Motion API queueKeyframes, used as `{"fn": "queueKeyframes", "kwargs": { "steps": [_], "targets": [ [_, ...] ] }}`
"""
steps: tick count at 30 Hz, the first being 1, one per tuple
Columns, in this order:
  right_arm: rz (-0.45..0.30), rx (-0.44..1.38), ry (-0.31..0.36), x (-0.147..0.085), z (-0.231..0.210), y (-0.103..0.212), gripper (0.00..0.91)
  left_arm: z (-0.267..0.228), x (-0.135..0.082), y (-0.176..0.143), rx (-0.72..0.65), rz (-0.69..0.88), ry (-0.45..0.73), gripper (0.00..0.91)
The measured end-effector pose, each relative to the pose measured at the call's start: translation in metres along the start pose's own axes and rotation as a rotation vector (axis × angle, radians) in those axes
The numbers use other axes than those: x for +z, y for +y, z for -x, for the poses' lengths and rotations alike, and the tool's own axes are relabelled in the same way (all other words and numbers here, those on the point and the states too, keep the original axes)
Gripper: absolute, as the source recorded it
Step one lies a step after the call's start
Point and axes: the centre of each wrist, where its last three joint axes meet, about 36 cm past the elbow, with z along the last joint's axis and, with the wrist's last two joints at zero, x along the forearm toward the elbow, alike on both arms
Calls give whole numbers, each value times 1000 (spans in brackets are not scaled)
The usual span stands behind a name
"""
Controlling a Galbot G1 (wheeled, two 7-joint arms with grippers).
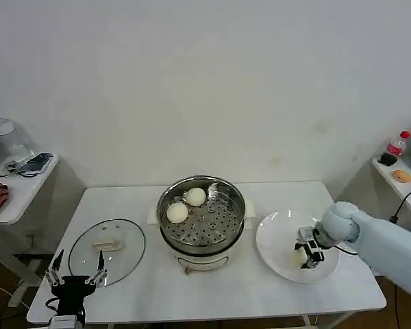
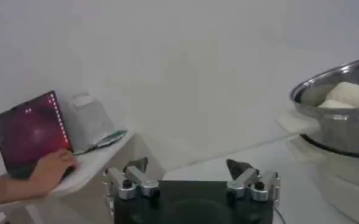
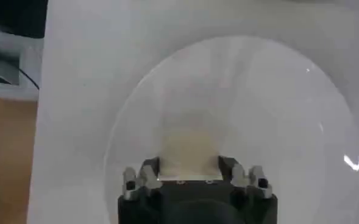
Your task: Take steamed baozi put them in steamer then cover it.
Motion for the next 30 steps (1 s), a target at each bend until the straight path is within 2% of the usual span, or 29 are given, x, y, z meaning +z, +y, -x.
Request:
{"fn": "queueKeyframes", "kwargs": {
  "steps": [9, 15, 19, 23, 30],
  "targets": [
    [-3, 61, -11, 2, -53, -30, 645, 3, 0, 2, -1, -2, -4, 907],
    [-15, 159, -43, -15, -109, -67, 645, 4, -2, 3, 1, 1, -13, 907],
    [-56, 224, -78, -44, -148, -91, 645, 4, -3, 4, 1, 0, -14, 907],
    [-118, 272, -114, -83, -181, -109, 655, 3, -3, 3, -1, -5, -11, 907],
    [-248, 283, -159, -159, -200, -127, 645, 1, -2, 5, -8, -3, -2, 907]
  ]
}}
